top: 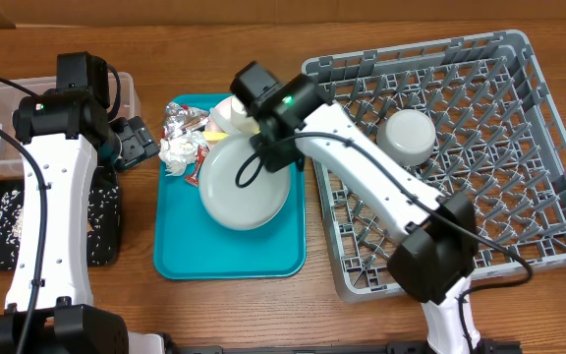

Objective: Sort waste into correct bins and load items into the dishwasher rack
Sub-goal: 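Carry the plate right over the gray dish rack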

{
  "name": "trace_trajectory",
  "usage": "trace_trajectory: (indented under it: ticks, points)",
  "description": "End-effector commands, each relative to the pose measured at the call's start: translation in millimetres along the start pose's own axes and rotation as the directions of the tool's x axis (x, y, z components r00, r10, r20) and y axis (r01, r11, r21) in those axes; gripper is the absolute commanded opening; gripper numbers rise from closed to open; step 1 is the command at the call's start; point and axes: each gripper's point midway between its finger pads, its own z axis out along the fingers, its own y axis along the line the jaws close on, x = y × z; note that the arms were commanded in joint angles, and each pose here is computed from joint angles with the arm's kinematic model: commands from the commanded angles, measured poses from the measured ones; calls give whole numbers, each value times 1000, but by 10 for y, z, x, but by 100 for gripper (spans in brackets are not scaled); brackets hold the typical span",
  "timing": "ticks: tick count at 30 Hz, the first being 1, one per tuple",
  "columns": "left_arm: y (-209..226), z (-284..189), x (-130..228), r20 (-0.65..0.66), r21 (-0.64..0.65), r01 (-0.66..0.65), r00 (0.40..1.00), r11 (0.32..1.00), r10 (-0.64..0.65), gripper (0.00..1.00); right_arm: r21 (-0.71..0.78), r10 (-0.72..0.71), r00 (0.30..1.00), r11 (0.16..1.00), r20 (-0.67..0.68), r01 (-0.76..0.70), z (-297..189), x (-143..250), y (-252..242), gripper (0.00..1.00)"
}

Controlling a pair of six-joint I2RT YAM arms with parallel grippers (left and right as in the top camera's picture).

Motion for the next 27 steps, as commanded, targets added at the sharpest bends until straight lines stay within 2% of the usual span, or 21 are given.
trace_trajectory:
  ticks: [1,10,16,21,24,27]
  points:
    - [-4,-56,-59,24,3,15,1000,1000,-15,100,131,148,970,976,195,-175,-707,-160,-636,4]
    - [-38,-56,-45,16,22,14,1000,1000,-14,100,206,426,859,848,284,-488,-1376,340,-2012,4]
    - [-44,-56,-50,17,25,14,1000,1000,-14,100,317,599,751,680,278,-661,-1490,886,-2810,4]
    - [-82,-58,-73,25,44,16,1000,999,-17,100,418,720,615,475,321,-774,-1575,1307,-3243,4]
    - [-145,-62,-76,21,78,16,1000,997,-18,100,418,742,577,430,342,-800,-1596,1393,-3399,4]
    - [-169,-64,-83,22,91,17,1000,996,-19,100,375,756,547,420,359,-826,-1579,1364,-3464,4]
